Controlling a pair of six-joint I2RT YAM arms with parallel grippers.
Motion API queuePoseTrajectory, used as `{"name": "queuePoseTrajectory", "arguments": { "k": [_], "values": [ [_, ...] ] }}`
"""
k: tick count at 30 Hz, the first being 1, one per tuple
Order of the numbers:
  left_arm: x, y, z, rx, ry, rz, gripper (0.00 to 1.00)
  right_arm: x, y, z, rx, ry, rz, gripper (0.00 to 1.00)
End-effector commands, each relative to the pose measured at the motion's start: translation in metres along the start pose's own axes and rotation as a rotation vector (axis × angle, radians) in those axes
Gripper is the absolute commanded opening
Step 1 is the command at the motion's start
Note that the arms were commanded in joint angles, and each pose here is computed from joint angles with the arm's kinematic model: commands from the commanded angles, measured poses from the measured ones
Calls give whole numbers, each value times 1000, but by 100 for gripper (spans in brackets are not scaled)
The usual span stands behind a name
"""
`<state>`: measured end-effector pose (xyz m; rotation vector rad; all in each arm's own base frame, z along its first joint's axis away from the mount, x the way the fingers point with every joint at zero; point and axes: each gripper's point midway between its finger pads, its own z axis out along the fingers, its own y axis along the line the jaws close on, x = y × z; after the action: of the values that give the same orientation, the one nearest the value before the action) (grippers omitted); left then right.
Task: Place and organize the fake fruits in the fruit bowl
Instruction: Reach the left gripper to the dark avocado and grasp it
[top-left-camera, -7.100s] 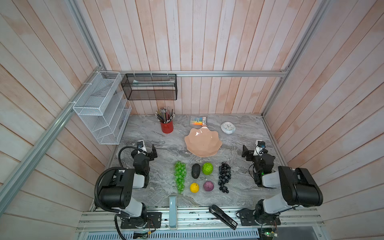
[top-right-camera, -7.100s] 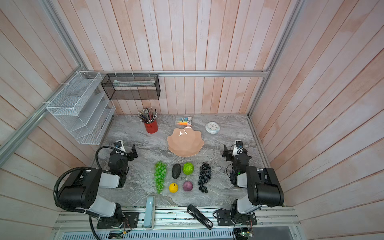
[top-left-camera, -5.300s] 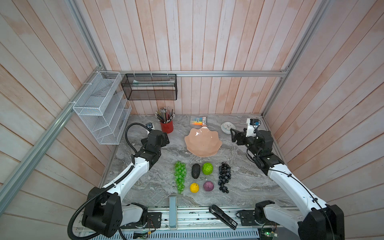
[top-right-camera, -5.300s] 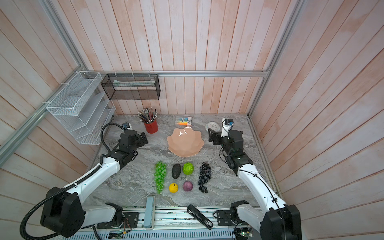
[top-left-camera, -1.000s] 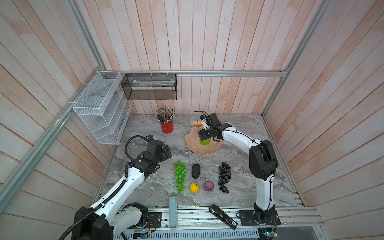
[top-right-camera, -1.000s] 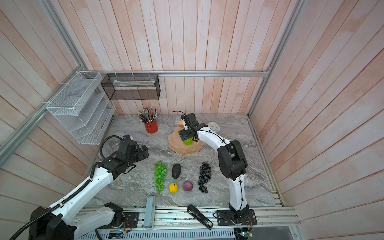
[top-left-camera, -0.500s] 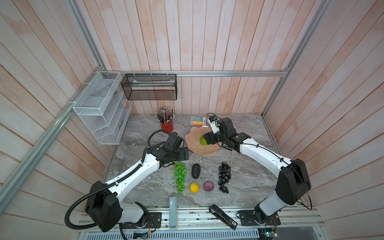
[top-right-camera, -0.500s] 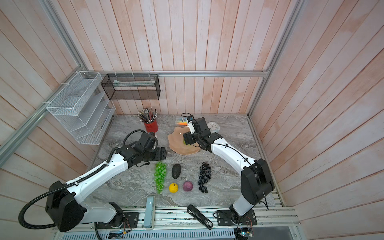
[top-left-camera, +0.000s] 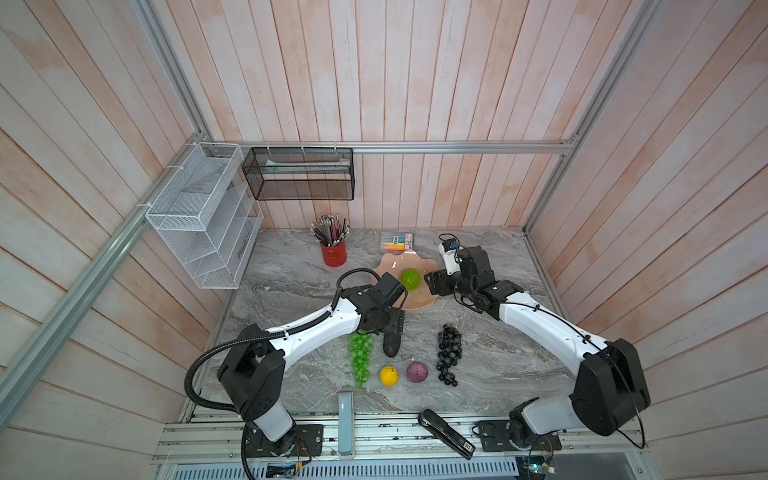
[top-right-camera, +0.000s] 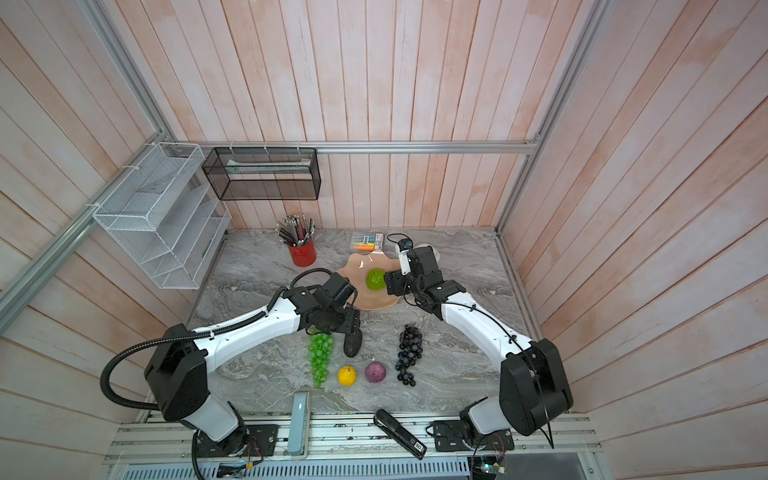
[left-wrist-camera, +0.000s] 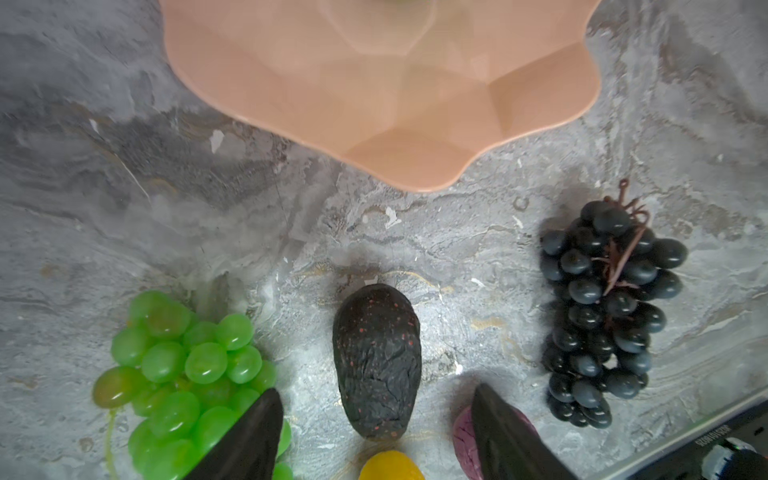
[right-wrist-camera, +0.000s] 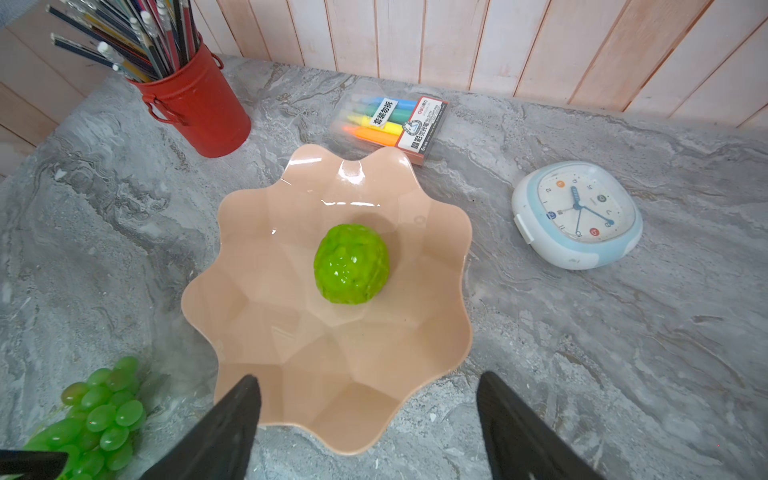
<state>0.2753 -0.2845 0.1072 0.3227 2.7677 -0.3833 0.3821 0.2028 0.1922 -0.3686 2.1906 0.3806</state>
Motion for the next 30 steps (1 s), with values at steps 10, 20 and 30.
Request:
{"name": "queuePoseTrajectory", "arguments": {
  "k": [10, 20, 30],
  "values": [
    [27, -6, 40, 33, 120, 36, 81, 13, -2, 7, -13, 11, 27, 82],
    [42, -2, 65, 19, 183, 43, 68, 17, -7, 9, -2, 16, 27, 81],
    [40, 0, 64, 13, 165, 41, 42, 17, -10, 6, 2, 5, 31, 79]
  ]
}}
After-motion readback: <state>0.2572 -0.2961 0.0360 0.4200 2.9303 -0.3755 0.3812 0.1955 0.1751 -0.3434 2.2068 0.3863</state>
